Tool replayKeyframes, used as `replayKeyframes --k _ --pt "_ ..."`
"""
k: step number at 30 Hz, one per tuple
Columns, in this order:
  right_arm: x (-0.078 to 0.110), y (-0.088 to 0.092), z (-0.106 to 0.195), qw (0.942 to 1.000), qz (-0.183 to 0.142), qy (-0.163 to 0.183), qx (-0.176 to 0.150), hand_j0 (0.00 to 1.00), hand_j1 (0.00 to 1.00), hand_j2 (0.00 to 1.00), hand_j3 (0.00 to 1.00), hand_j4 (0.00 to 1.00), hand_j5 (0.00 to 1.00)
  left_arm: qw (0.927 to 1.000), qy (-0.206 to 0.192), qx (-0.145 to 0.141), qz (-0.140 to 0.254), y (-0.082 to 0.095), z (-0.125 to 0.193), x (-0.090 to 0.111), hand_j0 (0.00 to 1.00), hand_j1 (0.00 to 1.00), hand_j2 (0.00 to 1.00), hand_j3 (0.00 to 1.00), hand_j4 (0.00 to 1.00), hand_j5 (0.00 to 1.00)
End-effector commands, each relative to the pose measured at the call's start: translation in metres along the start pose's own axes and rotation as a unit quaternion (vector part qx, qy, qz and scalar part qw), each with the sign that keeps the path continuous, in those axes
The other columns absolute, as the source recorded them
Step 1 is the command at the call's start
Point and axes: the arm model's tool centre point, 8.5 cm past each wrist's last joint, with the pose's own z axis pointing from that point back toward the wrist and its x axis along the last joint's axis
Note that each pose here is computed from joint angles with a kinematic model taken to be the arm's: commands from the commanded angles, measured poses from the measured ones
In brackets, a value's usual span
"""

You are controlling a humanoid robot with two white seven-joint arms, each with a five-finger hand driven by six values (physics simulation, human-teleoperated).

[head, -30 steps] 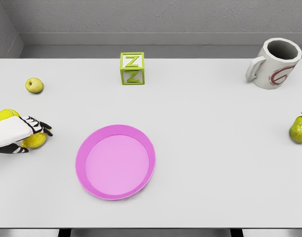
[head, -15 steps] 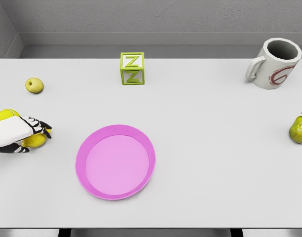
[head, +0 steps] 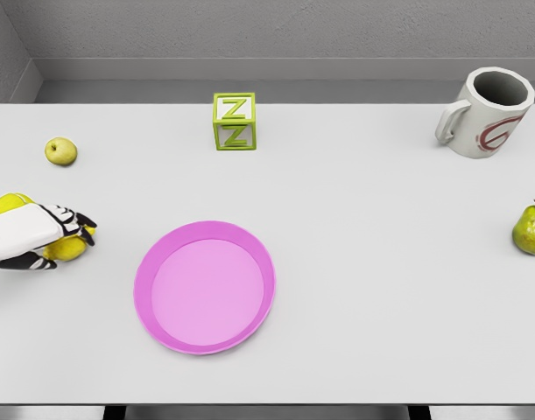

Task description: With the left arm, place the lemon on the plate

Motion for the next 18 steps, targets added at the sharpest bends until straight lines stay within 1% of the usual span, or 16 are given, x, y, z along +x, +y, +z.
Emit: replayKeyframes --k 1,8,18 --pt "0.0 0.0 0.0 1.0 0.0 -0.001 0.0 1.0 1.0 1.0 1.0 1.0 1.0 0.9999 -0.006 0.008 0.0 0.006 0.0 0.004 0.63 0.63 0.63 0.63 0.63 0.63" --pt "0.0 0.0 0.0 1.0 0.0 0.0 0.0 1.0 1.0 1.0 1.0 1.0 1.0 0.9993 -0.029 0.022 -0.003 0.017 -0.005 0.017 0.63 0.63 0.63 0.63 0.63 0.63" --pt "0.0 0.0 0.0 1.0 0.0 0.0 0.0 1.0 1.0 1.0 1.0 1.0 1.0 0.9981 -0.052 0.033 -0.007 0.025 -0.009 0.031 0.63 0.63 0.63 0.63 0.63 0.63"
